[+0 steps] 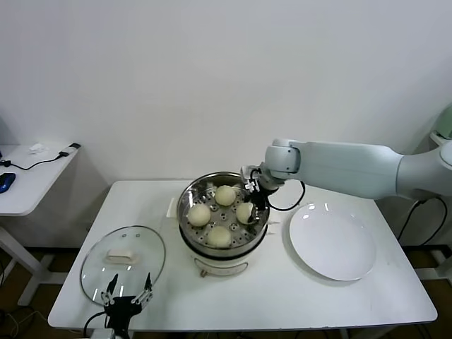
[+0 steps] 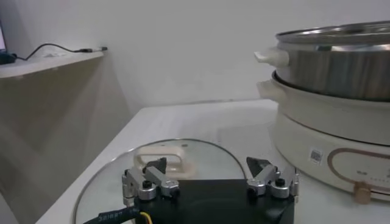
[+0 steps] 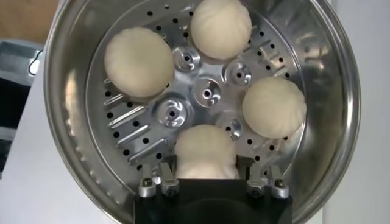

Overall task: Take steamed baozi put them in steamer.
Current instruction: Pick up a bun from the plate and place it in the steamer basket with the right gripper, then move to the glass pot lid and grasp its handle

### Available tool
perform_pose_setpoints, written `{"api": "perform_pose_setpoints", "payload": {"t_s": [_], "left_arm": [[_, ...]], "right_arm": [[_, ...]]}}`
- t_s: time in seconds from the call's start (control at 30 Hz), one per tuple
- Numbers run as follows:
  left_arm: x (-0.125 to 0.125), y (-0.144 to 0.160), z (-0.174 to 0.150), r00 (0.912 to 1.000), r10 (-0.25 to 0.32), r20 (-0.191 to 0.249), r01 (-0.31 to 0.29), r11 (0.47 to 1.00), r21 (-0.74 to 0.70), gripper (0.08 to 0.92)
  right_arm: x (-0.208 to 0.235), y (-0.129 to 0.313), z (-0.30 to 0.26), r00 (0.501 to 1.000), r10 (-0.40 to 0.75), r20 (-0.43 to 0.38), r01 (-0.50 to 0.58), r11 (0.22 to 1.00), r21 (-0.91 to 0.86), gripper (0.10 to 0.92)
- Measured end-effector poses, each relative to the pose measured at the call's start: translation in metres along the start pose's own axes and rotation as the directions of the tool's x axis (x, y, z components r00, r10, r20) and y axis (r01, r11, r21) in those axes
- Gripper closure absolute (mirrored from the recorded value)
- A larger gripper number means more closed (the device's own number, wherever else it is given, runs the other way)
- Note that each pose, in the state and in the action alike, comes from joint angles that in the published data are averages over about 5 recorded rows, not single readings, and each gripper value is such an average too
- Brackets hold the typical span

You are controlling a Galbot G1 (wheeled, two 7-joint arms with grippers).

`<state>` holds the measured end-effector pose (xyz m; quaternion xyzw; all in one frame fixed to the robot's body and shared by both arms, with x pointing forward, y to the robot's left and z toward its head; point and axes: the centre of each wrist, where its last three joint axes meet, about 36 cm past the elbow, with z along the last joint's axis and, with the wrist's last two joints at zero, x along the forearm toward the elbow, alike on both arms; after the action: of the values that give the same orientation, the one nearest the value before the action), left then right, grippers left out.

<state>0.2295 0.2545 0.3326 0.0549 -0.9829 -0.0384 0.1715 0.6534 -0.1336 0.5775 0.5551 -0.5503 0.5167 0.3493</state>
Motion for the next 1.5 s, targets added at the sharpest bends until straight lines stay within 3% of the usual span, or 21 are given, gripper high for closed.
{"api": "perform_pose_setpoints", "payload": {"t_s": [0.23,0.4,0.53,0.67,0.83,1.0,1.2,1.5], "left_arm": [[0.001,0.000,-0.001,1.0000,-0.001,-0.002,0.001,1.000,0.002,0.177],[0.002,0.000,-0.003,1.0000,-0.004,-0.002,0.004,1.000,0.003,0.177],[0.004,0.000,-0.005,1.0000,-0.006,-0.006,0.006,1.000,0.012,0.177],[0.004,0.000,-0.010,0.9999,-0.007,-0.016,0.008,0.999,0.031,0.177],[0.003,0.003,-0.018,0.9998,-0.011,-0.014,0.012,0.998,0.056,0.177],[-0.001,0.010,-0.028,0.9997,-0.021,0.013,0.020,0.998,0.065,0.177],[-0.007,0.018,-0.036,0.9978,-0.031,0.059,0.029,0.999,0.041,0.177],[-0.019,0.030,-0.038,0.9905,-0.039,0.132,0.044,0.998,-0.033,0.177]], "right_arm": [[0.006,-0.007,0.002,0.999,0.000,0.035,0.000,1.000,0.008,0.211],[0.022,-0.015,0.006,0.996,0.005,0.090,-0.005,1.000,0.005,0.200],[0.034,-0.018,0.012,0.985,0.030,0.172,-0.025,0.999,-0.031,0.200],[0.044,-0.017,0.023,0.946,0.131,0.296,-0.101,0.988,-0.114,0.200],[0.053,-0.009,0.047,0.838,0.346,0.422,-0.245,0.930,-0.275,0.200],[0.057,0.015,0.083,0.675,0.573,0.465,-0.347,0.802,-0.485,0.200],[0.049,0.063,0.131,0.489,0.782,0.385,-0.395,0.593,-0.702,0.200],[0.008,0.155,0.197,0.304,0.933,0.190,-0.367,0.299,-0.881,0.200]]}}
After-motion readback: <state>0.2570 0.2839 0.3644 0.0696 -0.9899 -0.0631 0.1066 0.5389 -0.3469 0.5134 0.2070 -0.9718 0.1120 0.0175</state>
